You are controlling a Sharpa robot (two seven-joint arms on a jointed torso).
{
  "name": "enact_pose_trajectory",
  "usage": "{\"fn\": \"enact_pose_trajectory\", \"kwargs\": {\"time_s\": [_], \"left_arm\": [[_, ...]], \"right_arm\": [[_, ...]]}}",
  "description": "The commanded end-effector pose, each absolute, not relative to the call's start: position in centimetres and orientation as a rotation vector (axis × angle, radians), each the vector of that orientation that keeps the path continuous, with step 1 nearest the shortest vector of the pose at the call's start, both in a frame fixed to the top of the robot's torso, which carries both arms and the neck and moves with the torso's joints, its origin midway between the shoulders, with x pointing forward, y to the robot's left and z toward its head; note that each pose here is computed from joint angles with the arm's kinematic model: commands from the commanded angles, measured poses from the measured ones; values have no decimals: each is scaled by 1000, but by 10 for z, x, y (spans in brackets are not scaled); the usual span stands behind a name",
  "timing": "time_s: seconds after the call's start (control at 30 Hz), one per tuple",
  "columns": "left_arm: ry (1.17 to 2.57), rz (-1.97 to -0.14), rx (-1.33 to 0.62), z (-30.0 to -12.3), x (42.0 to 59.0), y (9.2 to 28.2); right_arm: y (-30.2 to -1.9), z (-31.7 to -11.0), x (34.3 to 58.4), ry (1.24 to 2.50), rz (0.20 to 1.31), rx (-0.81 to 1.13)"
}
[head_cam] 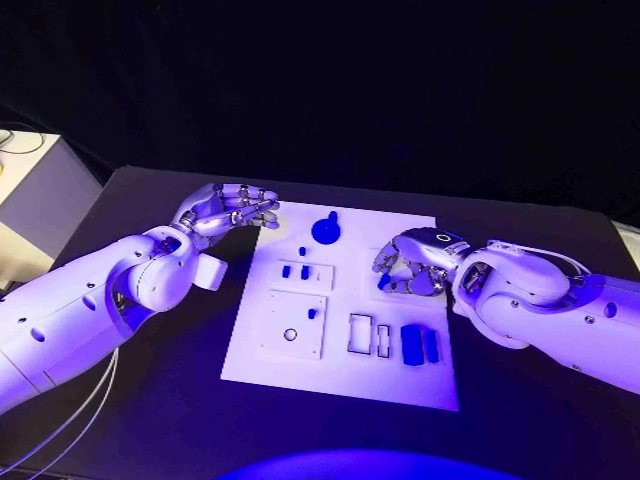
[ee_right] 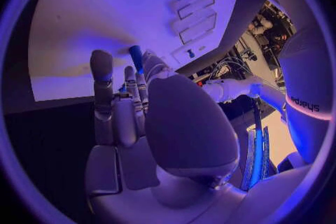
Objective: Assemble the parts on the task board
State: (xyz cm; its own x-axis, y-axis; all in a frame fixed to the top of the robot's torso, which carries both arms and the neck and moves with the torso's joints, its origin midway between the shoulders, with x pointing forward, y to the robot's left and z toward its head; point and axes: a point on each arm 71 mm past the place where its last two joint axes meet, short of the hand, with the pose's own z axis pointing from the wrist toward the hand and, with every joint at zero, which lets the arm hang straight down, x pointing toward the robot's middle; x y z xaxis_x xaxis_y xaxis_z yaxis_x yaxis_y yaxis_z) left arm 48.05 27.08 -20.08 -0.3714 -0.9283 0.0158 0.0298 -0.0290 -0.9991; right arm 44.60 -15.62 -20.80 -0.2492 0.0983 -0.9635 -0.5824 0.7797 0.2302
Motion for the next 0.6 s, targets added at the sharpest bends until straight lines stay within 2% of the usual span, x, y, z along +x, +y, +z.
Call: {"fn": "enact_pose_trajectory", "kwargs": {"time_s": [0.03, 0.6], "left_arm": [[1452, -1538, -987, -200, 480, 269], [1458, -1539, -987, -201, 480, 269]], "right_arm": [[-157, -209, 445, 1709, 651, -405], [-156, -210, 443, 1709, 662, -404]]}}
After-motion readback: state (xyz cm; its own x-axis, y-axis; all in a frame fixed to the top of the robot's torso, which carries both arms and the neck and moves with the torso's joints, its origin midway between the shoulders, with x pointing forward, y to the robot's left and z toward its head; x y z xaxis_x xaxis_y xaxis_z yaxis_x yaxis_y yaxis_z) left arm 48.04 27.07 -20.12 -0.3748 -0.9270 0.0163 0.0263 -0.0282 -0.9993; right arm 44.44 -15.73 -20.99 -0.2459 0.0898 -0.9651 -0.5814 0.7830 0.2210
